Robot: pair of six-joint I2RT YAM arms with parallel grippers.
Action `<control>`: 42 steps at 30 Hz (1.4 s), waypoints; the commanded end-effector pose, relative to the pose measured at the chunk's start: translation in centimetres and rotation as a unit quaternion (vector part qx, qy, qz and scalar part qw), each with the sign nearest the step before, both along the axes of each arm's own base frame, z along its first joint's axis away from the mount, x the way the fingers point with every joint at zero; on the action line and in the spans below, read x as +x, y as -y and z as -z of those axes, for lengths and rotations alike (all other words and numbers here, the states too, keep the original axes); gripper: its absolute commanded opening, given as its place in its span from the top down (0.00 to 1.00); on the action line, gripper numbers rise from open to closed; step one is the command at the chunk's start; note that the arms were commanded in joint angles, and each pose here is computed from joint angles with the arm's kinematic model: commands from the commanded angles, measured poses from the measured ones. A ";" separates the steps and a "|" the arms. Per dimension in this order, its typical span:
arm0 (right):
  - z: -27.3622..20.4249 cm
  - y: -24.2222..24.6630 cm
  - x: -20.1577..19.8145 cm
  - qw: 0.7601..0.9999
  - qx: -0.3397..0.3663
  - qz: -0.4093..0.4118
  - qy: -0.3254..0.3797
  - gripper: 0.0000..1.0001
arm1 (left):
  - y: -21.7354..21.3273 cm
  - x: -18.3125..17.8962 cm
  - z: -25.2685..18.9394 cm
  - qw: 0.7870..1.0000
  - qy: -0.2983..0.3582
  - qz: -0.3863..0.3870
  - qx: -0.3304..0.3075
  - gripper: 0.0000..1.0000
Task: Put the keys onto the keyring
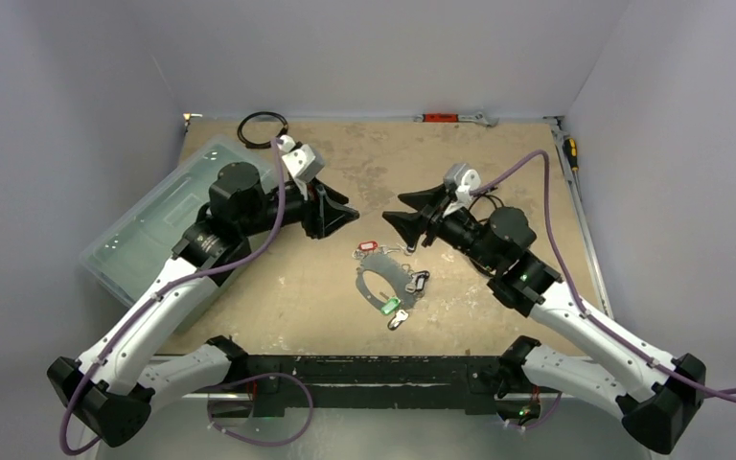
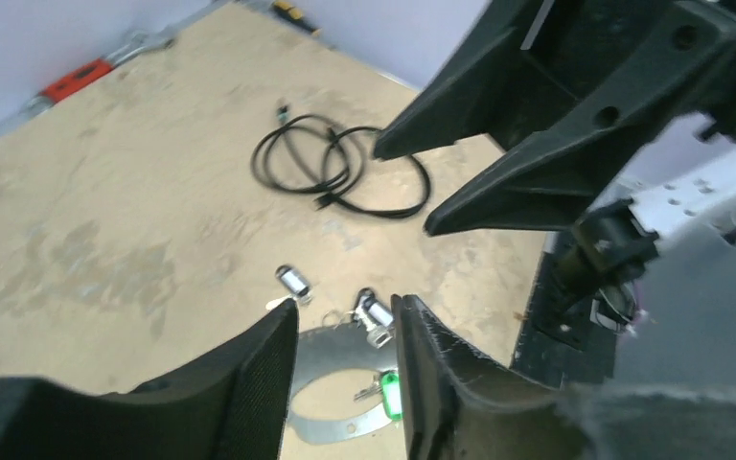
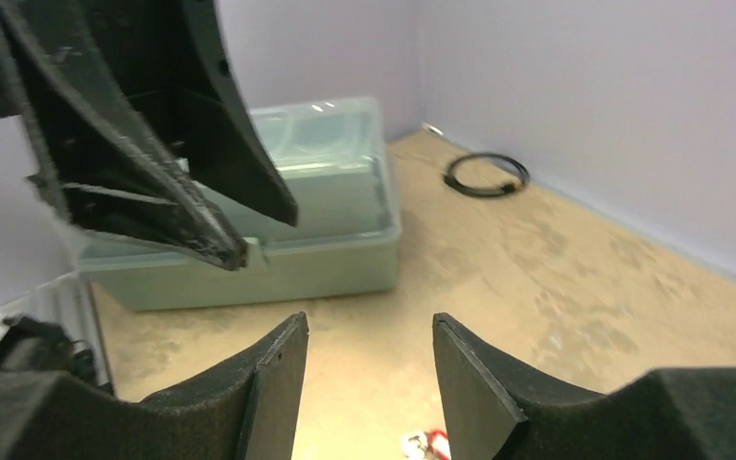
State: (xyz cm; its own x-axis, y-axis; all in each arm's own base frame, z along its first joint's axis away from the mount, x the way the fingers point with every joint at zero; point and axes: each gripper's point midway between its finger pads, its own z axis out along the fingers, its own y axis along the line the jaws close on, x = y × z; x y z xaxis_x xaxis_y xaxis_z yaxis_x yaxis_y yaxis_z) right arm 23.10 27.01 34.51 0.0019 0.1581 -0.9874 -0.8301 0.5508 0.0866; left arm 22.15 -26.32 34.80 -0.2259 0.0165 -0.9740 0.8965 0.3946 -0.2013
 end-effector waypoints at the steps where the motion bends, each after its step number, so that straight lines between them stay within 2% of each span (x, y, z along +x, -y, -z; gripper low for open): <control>1: 4.9 2.7 4.0 0.985 -0.023 0.141 -0.097 0.45 | -2.6 4.5 3.7 0.988 -0.008 -0.142 0.054 0.51; 3: 8.0 3.5 5.3 0.969 -0.047 0.190 -0.148 0.45 | -3.7 6.0 6.0 0.978 -0.020 -0.190 0.079 0.42; 4: 9.4 3.8 5.7 0.961 -0.058 0.208 -0.171 0.45 | -4.1 6.5 7.0 0.975 -0.026 -0.204 0.090 0.33; 6: 12.9 4.5 6.1 0.941 -0.095 0.239 -0.222 0.45 | -4.2 6.9 8.6 0.971 -0.037 -0.211 0.106 0.25; 9: 17.3 5.6 6.2 0.900 -0.139 0.286 -0.298 0.44 | -4.0 7.2 10.2 0.969 -0.050 -0.208 0.120 0.21; 11: 19.5 6.1 5.8 0.870 -0.144 0.311 -0.355 0.46 | -4.1 7.4 11.1 0.967 -0.057 -0.213 0.129 0.20; 14: 22.6 5.6 5.0 0.842 -0.126 0.304 -0.427 0.47 | -4.3 7.8 11.9 0.962 -0.066 -0.223 0.141 0.20; 18: 25.8 5.3 4.7 0.819 -0.095 0.276 -0.495 0.50 | -4.3 7.8 12.0 0.962 -0.066 -0.223 0.141 0.20; 25: 29.1 5.1 4.9 0.793 -0.102 0.251 -0.546 0.56 | -4.2 7.7 12.3 0.963 -0.068 -0.219 0.143 0.21; 34: 31.3 4.1 4.9 0.779 -0.103 0.221 -0.578 0.64 | -4.3 7.6 12.2 0.963 -0.065 -0.219 0.142 0.22; 42: 32.1 3.9 4.4 0.775 -0.101 0.209 -0.587 0.80 | -4.3 7.5 12.0 0.964 -0.062 -0.219 0.140 0.23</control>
State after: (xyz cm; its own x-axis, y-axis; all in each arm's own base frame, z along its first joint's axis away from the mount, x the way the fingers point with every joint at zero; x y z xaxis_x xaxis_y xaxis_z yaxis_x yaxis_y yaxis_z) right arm 27.53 22.70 2.39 -0.9079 0.2209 -0.3563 0.0173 0.8689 0.4946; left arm 29.60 -21.93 21.83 -0.4273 0.1604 -0.8898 0.5977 0.7885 -0.1449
